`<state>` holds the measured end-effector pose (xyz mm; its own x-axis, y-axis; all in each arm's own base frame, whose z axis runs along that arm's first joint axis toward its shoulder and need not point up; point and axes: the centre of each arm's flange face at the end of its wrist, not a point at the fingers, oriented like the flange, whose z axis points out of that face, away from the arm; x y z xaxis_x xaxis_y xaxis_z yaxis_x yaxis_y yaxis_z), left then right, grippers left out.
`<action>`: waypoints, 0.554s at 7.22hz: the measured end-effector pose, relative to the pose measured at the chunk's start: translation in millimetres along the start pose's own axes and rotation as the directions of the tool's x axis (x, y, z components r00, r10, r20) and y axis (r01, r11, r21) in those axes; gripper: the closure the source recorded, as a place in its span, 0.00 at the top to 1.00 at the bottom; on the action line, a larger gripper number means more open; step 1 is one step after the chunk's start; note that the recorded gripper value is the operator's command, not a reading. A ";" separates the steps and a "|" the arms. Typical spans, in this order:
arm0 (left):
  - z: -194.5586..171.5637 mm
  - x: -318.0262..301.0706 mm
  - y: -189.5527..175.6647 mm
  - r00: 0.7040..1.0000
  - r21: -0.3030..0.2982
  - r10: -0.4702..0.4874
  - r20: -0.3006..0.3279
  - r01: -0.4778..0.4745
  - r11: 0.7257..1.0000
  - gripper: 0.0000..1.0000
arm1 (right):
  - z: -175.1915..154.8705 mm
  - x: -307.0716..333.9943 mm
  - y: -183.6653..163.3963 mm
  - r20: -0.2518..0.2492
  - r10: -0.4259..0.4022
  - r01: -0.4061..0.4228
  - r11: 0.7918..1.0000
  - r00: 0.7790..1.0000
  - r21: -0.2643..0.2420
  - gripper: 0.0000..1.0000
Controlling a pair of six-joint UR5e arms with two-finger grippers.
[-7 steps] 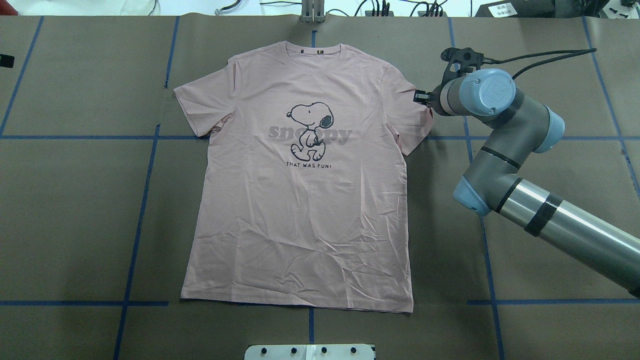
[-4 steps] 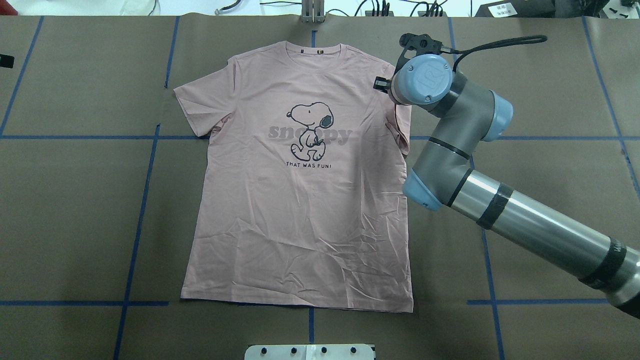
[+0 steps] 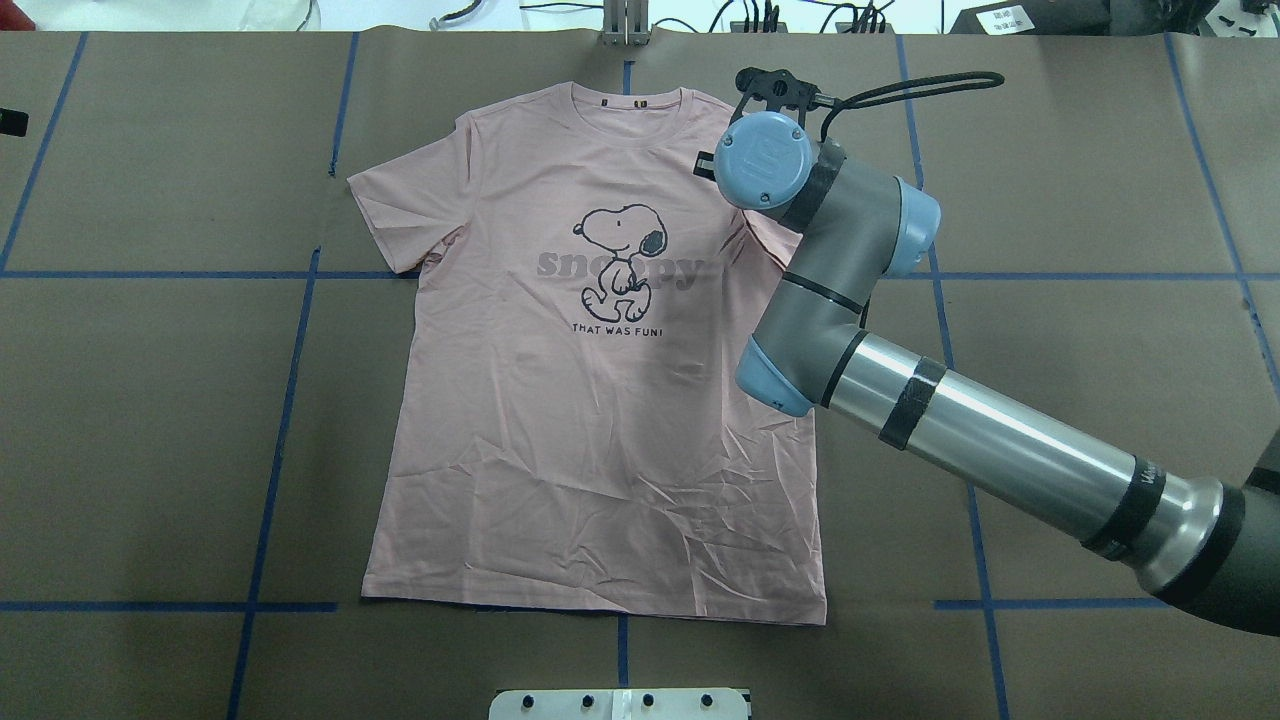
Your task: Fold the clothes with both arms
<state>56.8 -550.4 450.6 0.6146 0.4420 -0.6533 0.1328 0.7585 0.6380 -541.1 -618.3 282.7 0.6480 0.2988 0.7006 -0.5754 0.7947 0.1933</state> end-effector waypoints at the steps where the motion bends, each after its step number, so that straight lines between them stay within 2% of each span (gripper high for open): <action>1: 0.0 0.1 -0.1 1.000 0.000 0.000 0.000 0.000 1.000 1.00 | 0.2 -3.6 2.2 0.000 -0.003 0.003 1.000 1.000 -0.002 0.99; 4: 2.5 3.8 -0.1 1.000 0.004 0.012 -0.008 -0.012 1.000 1.00 | -7.9 -21.5 4.8 0.019 -0.048 0.049 0.999 0.999 -0.018 1.00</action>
<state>61.1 -549.9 449.1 0.6097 0.4551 -0.6490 0.1283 0.7513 0.6474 -553.9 -616.8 263.1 0.6655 0.2500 0.7033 -0.5340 0.8178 0.2146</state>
